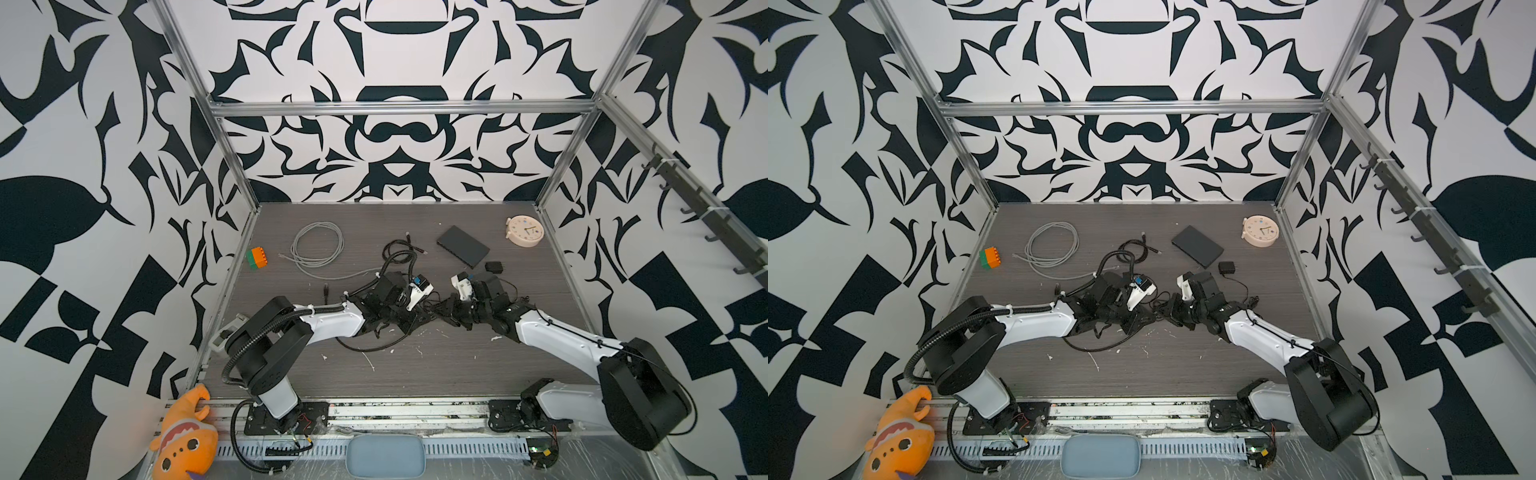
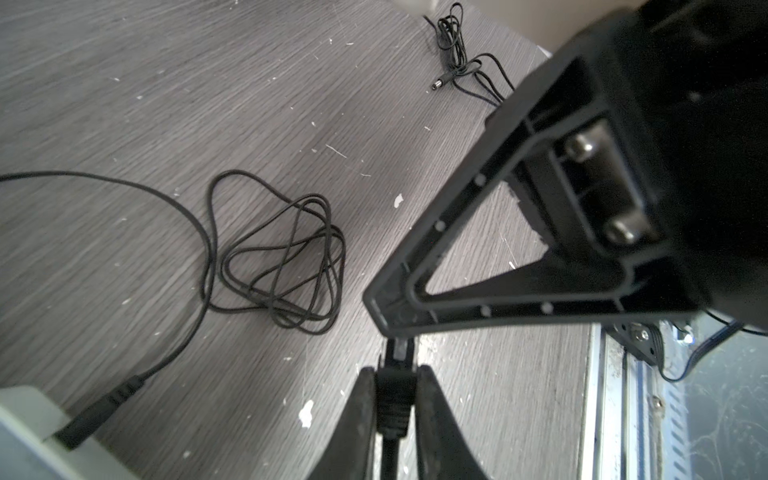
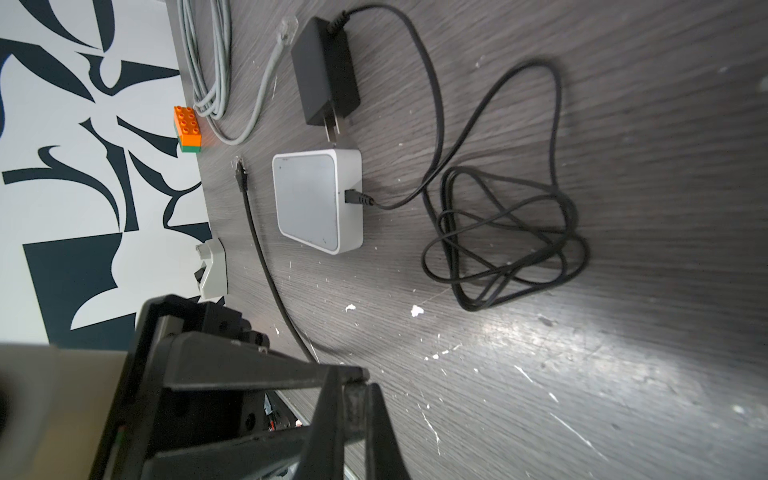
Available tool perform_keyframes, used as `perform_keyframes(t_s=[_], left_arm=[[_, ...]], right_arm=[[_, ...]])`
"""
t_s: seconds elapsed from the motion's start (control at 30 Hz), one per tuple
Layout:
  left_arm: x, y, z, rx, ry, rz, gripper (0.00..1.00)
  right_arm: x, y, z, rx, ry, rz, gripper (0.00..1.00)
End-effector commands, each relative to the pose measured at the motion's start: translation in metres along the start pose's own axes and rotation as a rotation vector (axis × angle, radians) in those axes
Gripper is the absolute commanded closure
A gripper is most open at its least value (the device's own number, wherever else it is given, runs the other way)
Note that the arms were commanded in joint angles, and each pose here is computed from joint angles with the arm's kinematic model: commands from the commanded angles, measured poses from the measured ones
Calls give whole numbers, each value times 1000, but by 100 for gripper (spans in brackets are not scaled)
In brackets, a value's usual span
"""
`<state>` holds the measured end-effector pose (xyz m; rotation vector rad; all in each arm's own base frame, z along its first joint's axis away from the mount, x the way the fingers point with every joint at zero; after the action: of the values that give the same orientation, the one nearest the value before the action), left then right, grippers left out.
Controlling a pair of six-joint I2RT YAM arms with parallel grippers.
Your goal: Insert the plug into the switch port
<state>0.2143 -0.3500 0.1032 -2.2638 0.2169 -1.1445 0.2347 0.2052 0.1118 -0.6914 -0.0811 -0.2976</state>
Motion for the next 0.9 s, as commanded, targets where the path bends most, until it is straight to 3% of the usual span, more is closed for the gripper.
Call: perform_keyframes(t_s=[0.0,0.33,0.87], left_arm=[[-5,2,-1,-38,-9,-15,81],[-10,-4,9,-95,-60,-82,74],[-9,-8,15,-154,-86,-163,84]], right_arm=[[7,-2,12,14,-13,-18,100],[6,-2,13,21,-1,-11,100],[8,1,13,23,39,-3,100]])
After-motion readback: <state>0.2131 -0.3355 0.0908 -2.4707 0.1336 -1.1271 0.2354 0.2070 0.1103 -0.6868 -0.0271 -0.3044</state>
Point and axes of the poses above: each gripper's point midway between its finger pads, its own y axis out along the fingers, its own z axis along the line the jaws close on, x = y × z, the point moved 3 cm from there along -y, back along the fingers, and after that the axes turned 4 degrees about -y, right-handed, at the moved point
